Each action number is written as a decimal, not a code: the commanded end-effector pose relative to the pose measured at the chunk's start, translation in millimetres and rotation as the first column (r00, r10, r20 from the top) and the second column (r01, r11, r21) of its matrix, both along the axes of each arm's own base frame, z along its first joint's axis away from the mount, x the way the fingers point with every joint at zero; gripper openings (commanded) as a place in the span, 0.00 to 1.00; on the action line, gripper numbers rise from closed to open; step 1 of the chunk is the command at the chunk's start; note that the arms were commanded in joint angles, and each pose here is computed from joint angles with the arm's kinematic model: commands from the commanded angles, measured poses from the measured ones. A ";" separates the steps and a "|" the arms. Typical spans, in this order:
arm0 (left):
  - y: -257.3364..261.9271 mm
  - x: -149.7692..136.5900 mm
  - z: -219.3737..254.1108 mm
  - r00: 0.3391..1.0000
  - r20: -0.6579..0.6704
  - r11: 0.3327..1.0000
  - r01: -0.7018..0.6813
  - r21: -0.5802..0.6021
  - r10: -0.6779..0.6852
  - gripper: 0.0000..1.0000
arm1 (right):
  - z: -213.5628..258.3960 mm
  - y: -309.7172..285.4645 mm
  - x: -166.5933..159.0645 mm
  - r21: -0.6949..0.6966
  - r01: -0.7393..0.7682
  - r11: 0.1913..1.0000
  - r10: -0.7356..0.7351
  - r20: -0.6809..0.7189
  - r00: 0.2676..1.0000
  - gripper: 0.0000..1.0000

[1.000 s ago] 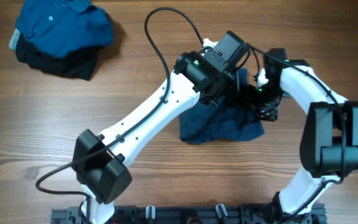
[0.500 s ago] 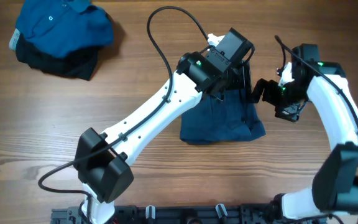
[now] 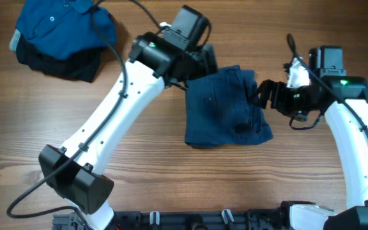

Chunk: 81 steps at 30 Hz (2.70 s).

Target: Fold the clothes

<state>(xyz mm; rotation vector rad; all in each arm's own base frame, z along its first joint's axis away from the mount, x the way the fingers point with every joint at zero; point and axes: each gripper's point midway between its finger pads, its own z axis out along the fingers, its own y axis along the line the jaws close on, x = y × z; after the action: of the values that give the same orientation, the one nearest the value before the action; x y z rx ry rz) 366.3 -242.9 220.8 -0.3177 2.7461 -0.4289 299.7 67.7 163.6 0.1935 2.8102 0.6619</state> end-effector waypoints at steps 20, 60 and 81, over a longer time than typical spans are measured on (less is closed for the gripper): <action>135.3 1.6 -14.6 0.941 -0.162 0.948 -0.268 0.172 0.296 1.00 | -61.7 176.5 24.8 0.409 -0.494 0.767 0.472 0.161 0.867 0.05; 140.4 -0.5 -15.2 0.939 -0.160 0.942 -0.270 0.200 0.304 1.00 | -86.9 87.9 -21.8 0.442 -0.339 0.831 0.371 0.014 0.928 0.19; 134.9 -2.0 -15.4 0.940 -0.176 0.948 -0.264 0.176 0.294 1.00 | -92.7 100.9 -14.8 0.585 -0.192 0.788 0.224 0.019 0.975 0.12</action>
<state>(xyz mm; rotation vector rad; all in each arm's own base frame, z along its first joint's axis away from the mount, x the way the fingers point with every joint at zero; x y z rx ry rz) 362.5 -106.6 199.9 -0.7482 2.8561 -0.0986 277.9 163.1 28.4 0.0448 2.7235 1.5265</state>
